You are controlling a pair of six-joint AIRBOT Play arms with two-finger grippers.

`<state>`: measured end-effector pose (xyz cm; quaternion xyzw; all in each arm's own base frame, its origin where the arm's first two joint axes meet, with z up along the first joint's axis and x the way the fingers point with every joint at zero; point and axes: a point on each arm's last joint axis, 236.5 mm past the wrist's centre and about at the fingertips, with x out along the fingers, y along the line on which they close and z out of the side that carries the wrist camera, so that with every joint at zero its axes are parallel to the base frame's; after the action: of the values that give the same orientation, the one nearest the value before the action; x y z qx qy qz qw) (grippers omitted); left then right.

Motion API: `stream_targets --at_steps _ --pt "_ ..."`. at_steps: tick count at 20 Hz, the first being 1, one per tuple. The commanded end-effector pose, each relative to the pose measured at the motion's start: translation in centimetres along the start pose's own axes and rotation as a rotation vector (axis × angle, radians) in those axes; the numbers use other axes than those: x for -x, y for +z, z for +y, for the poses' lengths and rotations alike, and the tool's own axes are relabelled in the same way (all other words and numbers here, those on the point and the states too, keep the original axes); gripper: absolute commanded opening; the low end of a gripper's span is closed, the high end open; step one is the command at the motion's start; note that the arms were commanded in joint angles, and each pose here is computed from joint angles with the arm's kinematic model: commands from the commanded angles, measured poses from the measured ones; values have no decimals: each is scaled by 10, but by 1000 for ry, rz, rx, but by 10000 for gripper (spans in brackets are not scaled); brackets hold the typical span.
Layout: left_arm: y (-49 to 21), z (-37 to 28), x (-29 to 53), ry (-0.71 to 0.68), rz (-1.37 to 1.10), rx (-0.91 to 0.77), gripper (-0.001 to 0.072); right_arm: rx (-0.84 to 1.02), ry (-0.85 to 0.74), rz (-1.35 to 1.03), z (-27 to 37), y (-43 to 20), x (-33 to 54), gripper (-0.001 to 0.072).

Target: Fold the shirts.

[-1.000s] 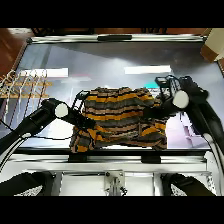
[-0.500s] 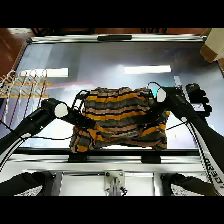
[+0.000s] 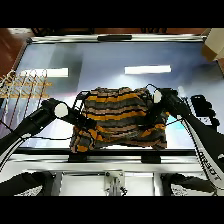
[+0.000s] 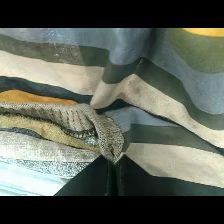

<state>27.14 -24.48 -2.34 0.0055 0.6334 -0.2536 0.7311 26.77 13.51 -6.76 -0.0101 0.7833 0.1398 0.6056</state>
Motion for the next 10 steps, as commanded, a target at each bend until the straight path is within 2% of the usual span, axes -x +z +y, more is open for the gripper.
stream_targets --at_steps 1,5,8,10 --pt "-1 0 0 -1 2 -2 47 5 4 4 2 -4 5 50" --pt "-12 10 10 7 74 -32 48 98 108 -189 39 -16 66 49" --pt "-10 25 19 16 85 16 49 161 196 -431 70 -34 131 49" --pt "-13 32 22 17 101 40 54 176 246 -510 85 -53 157 48"
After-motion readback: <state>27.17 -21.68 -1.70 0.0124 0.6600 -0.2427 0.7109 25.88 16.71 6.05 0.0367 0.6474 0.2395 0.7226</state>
